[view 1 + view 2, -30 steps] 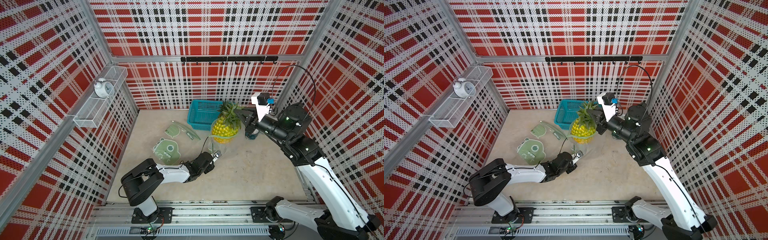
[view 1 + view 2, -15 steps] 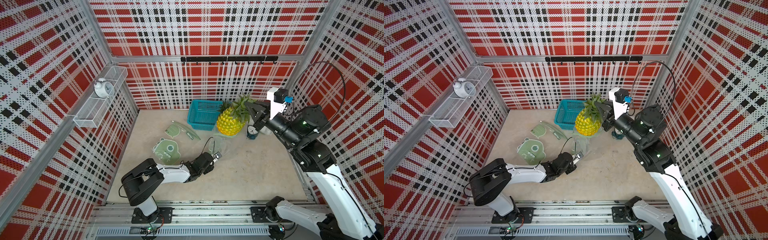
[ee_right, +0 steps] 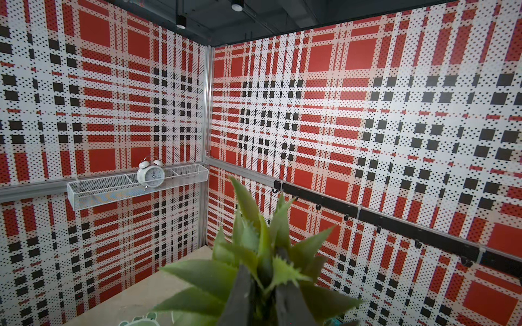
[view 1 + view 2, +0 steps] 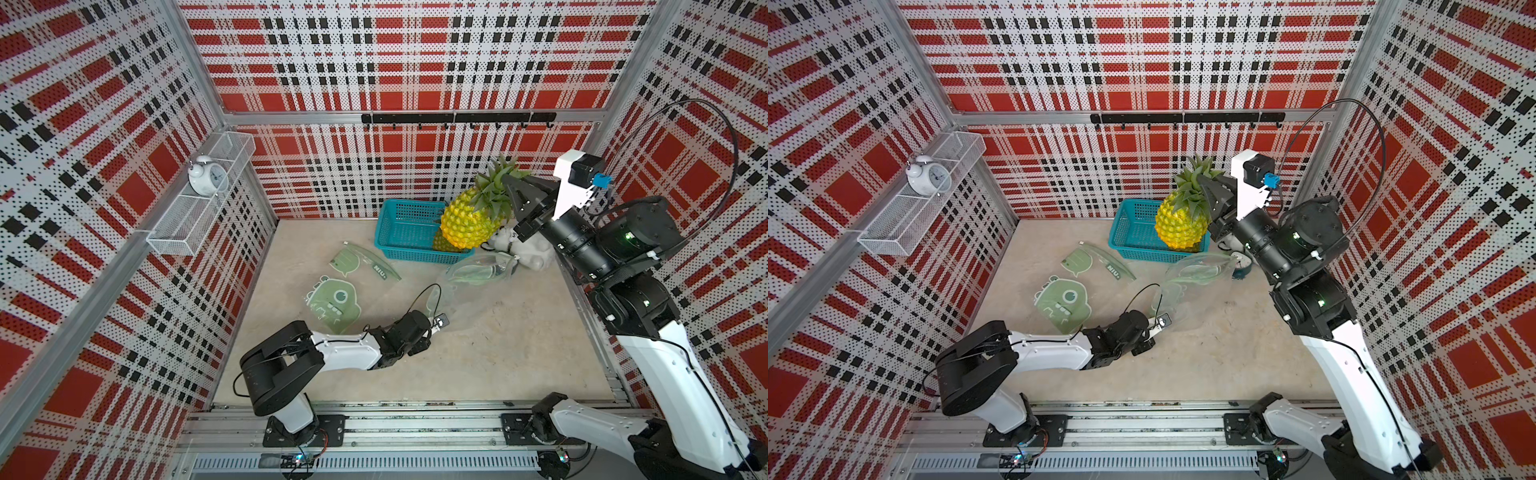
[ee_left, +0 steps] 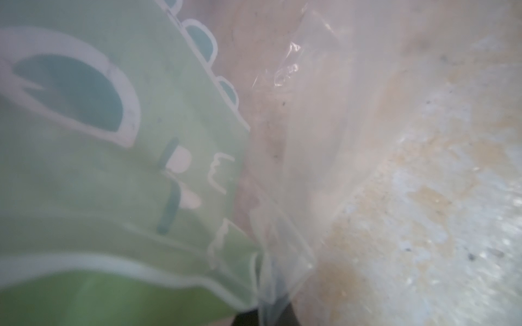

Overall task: Open the zip-top bag and take out the pineapple
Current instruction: Pick up the pineapple from the zipper food storage bag, then place the zipper food storage bag at the center of the board.

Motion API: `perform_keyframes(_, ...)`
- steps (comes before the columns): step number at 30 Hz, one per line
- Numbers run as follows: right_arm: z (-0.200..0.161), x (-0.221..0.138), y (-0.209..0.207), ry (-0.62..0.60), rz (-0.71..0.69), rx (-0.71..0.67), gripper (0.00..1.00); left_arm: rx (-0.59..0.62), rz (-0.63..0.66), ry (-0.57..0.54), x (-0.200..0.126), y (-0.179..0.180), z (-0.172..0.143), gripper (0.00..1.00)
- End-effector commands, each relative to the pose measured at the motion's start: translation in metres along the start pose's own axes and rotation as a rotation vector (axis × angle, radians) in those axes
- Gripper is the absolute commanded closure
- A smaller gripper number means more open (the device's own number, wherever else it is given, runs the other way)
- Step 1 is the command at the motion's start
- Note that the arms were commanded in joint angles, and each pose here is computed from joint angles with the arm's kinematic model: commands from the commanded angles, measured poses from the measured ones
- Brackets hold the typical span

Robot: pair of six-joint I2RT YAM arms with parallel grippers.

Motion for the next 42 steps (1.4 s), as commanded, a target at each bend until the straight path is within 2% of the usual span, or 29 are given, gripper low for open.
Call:
perform_keyframes(1, 0.029, 0.011, -0.004, -0.131, -0.013, -0.049, 1.0, -0.002, -0.035, -0.103, -0.017, 0.006, 0.028, 1.0)
perform_keyframes(6, 0.004, 0.047, -0.015, -0.064, 0.012, -0.022, 1.0, 0.001, -0.183, -0.197, -0.03, -0.003, 0.053, 1.0)
perform_keyframes(12, -0.034, 0.084, -0.033, 0.003, 0.037, 0.024, 1.0, -0.057, -0.294, -0.224, -0.03, -0.01, 0.069, 1.0)
perform_keyframes(22, -0.078, 0.124, -0.054, 0.062, 0.02, 0.059, 1.0, -0.281, -0.326, -0.219, -0.012, 0.008, 0.088, 1.0)
perform_keyframes(25, -0.089, 0.133, -0.058, 0.078, 0.02, 0.066, 1.0, -0.344, -0.309, -0.213, -0.005, 0.014, 0.092, 0.9)
perform_keyframes(31, -0.107, 0.149, -0.064, 0.091, 0.032, 0.087, 1.0, -0.448, -0.292, -0.242, 0.0, 0.031, 0.102, 0.9)
perform_keyframes(35, -0.117, 0.161, -0.067, 0.107, 0.049, 0.107, 1.0, -0.511, -0.267, -0.232, 0.003, 0.042, 0.099, 0.77)
perform_keyframes(37, -0.121, 0.167, -0.069, 0.112, 0.053, 0.113, 1.0, -0.543, -0.243, -0.239, 0.001, 0.05, 0.098, 0.61)
perform_keyframes(42, -0.135, 0.181, -0.073, 0.124, 0.059, 0.126, 1.0, -0.573, -0.206, -0.298, -0.018, 0.068, 0.101, 0.53)
Point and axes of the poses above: each gripper's point midway between its finger pads, its own x axis out along the fingers, its own y axis along the line the jaws close on, z = x × y, the point moved 4 cm from there along -x, back along the fingers, and after that the axes turned 10 degrees about x, right-handed, at the moved point
